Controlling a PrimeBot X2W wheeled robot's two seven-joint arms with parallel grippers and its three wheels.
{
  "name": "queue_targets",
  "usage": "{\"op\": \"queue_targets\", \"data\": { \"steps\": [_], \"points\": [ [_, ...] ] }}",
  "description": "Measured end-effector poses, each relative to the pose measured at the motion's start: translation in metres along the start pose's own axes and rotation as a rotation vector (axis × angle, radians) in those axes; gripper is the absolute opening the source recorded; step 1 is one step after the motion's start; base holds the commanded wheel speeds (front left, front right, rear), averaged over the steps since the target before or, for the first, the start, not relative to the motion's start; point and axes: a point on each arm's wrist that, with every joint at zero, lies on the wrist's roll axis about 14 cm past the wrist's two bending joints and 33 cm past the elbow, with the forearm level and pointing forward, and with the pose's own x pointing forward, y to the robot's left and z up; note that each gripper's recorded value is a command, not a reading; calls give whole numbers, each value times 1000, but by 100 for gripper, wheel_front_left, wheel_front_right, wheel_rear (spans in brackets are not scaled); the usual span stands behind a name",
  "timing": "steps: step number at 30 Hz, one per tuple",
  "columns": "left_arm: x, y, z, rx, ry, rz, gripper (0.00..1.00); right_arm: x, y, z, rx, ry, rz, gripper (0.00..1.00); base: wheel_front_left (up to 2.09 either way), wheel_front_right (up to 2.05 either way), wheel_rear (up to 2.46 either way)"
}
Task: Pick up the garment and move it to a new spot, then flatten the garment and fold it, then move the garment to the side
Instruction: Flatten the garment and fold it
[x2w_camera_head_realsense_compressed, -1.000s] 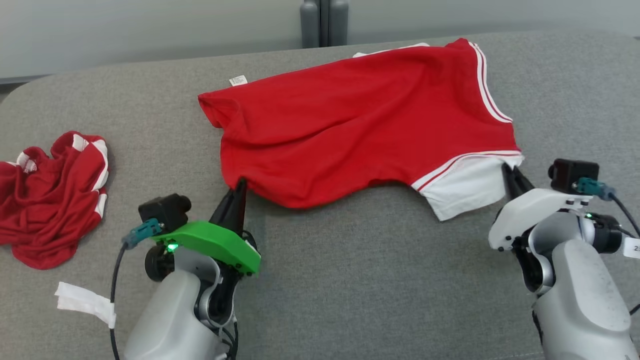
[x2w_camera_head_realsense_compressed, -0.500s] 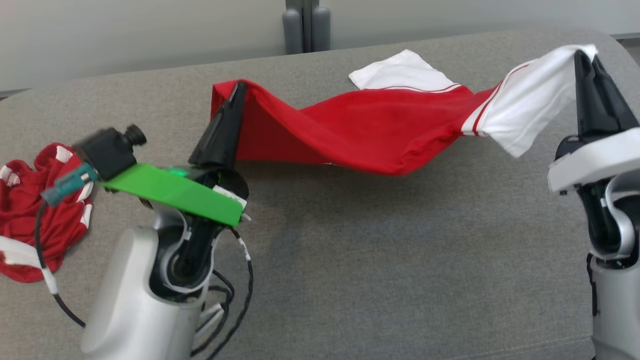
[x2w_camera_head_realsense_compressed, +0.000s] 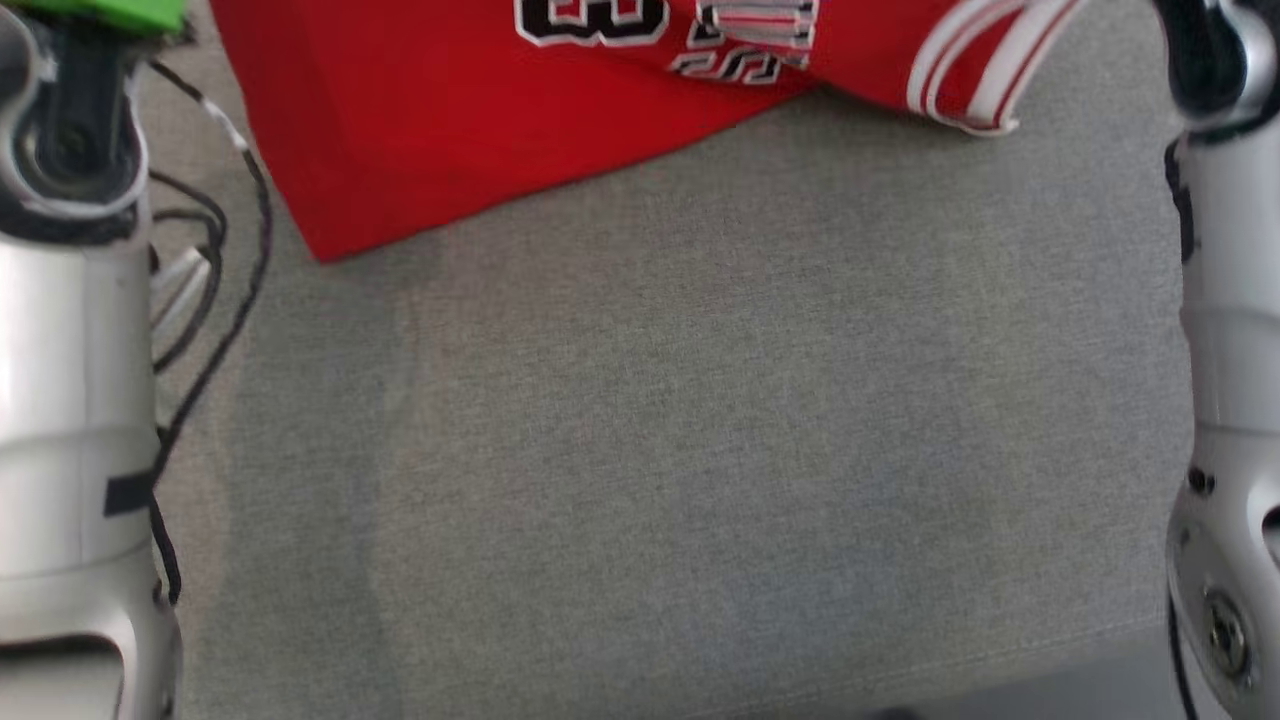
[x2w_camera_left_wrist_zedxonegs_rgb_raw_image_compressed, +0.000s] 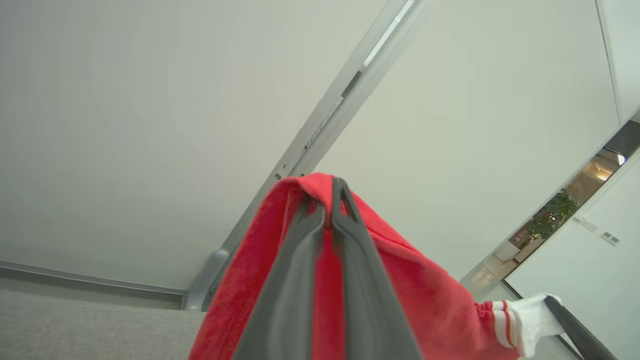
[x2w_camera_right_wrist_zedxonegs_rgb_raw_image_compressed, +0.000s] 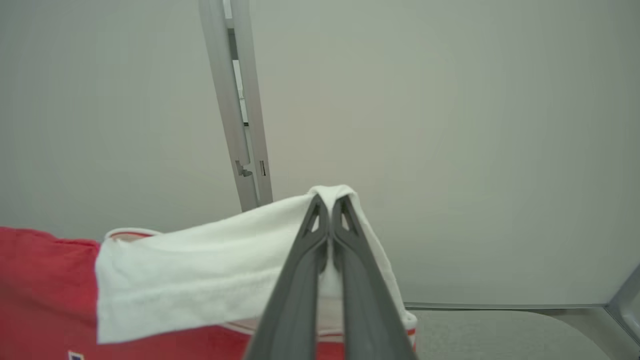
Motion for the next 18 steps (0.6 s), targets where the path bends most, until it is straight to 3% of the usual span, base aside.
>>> {"op": "queue_targets", "data": {
  "steps": [2, 6, 11, 14, 18],
  "points": [
    [18, 8, 9, -1, -78, -3, 0, 21, -1, 16, 3, -104, -10, 0, 0, 0, 0],
    [50, -4, 39, -39, -254, -89, 0, 49, -3, 86, -39, -418, -19, 0, 0, 0, 0],
    [67, -26, 65, -141, -401, -194, 0, 57, -8, 128, -120, -572, -37, 0, 0, 0, 0],
    [69, -27, 60, -167, -401, -219, 0, 57, -9, 128, -149, -590, -36, 0, 0, 0, 0],
    [63, 1, 30, -177, -346, -174, 0, 60, -14, 78, -168, -490, -30, 0, 0, 0, 0]
  ]
}}
